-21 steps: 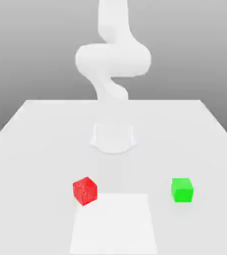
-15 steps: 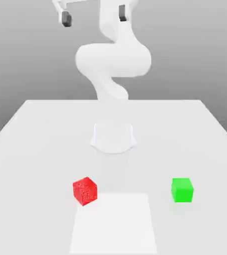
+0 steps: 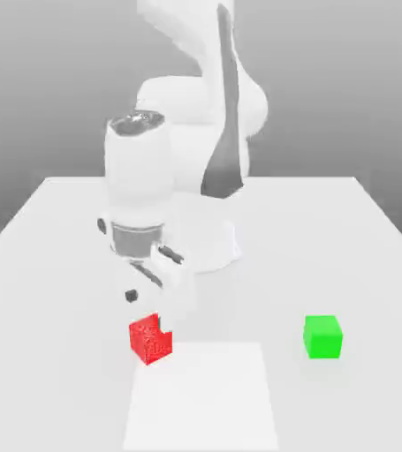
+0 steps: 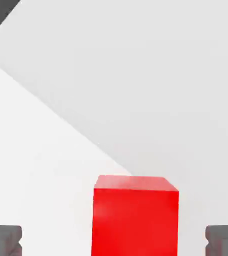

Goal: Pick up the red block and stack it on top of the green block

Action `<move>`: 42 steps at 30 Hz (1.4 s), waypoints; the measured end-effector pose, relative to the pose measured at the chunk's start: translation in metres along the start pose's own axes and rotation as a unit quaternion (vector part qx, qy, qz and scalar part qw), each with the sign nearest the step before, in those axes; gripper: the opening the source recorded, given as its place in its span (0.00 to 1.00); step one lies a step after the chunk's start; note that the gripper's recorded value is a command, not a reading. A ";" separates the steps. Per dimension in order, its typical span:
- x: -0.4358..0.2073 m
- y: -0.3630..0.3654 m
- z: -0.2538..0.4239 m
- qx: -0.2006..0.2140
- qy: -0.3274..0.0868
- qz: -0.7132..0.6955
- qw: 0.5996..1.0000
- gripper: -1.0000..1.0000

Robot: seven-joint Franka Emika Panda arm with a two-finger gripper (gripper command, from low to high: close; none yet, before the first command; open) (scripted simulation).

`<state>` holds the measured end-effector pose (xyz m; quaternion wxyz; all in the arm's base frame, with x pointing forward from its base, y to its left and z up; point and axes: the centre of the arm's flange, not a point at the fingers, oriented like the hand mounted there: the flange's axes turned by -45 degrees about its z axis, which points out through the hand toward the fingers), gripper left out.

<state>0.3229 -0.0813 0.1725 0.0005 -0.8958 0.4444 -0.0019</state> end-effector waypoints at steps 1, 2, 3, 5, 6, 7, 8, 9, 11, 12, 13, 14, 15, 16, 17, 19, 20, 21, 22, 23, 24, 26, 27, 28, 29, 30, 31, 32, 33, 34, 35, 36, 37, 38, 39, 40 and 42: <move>-0.001 0.001 0.009 -0.001 -0.001 0.001 1.000 0.50; -0.002 0.001 0.018 -0.001 -0.001 0.001 1.000 0.50; -0.003 0.002 0.025 -0.001 -0.001 0.001 1.000 0.00; -0.003 0.002 0.025 -0.001 -0.001 0.001 1.000 0.00; -0.003 0.002 0.025 -0.001 -0.001 0.001 1.000 0.00; -0.003 0.001 0.025 -0.001 -0.001 0.001 1.000 0.00; -0.003 0.001 0.025 0.000 -0.001 0.001 1.000 0.00; -0.003 0.002 0.029 -0.001 -0.001 0.001 1.000 0.00; -0.002 0.001 0.021 -0.001 -0.001 0.001 1.000 0.00; -0.002 0.001 0.014 -0.001 -0.001 0.001 1.000 0.00; -0.001 0.001 0.007 -0.001 -0.001 0.001 1.000 0.00; -0.001 0.000 -0.001 -0.001 -0.001 0.001 1.000 0.00; -0.001 0.000 -0.009 -0.001 -0.001 0.001 1.000 0.00; -0.002 0.000 -0.016 -0.001 -0.001 0.001 1.000 0.00; -0.002 0.001 -0.024 -0.001 -0.001 0.001 1.000 0.00; -0.010 -0.010 -0.036 -0.001 -0.001 -0.011 1.000 0.00; -0.019 -0.022 -0.040 -0.001 -0.001 -0.026 1.000 0.00; -0.031 -0.036 -0.043 0.000 -0.001 -0.042 0.999 0.00; -0.044 -0.051 -0.046 0.000 -0.001 -0.060 0.998 0.00; -0.058 -0.065 -0.049 0.000 -0.001 -0.078 0.997 0.00; -0.073 -0.078 -0.052 0.000 -0.001 -0.097 0.995 0.00; -0.107 -0.102 -0.057 0.000 -0.001 -0.134 0.991 0.00; -0.125 -0.113 -0.060 0.000 -0.001 -0.152 0.988 0.00; -0.144 -0.123 -0.062 0.001 -0.001 -0.171 0.985 0.00; -0.163 -0.131 -0.065 0.000 -0.001 -0.190 0.982 0.00; -0.184 -0.138 -0.068 0.000 -0.001 -0.208 0.978 0.00; -0.204 -0.144 -0.070 0.000 -0.001 -0.226 0.974 0.00; -0.223 -0.149 -0.071 0.000 -0.001 -0.242 0.970 0.00; -0.232 -0.151 -0.068 0.000 -0.001 -0.250 0.968 0.00; -0.236 -0.152 -0.061 0.000 0.000 -0.254 0.967 0.00; -0.239 -0.153 -0.053 -0.001 0.000 -0.256 0.967 0.00; -0.240 -0.154 -0.044 -0.001 0.000 -0.257 0.966 0.00; -0.238 -0.154 -0.035 -0.001 0.000 -0.255 0.967 0.00; -0.239 -0.154 -0.026 -0.001 0.000 -0.256 0.967 0.00; -0.240 -0.153 -0.017 -0.001 0.000 -0.256 0.967 0.00; -0.241 -0.152 -0.011 0.000 -0.001 -0.257 0.966 1.00; -0.240 -0.152 -0.011 0.000 -0.001 -0.257 0.966 1.00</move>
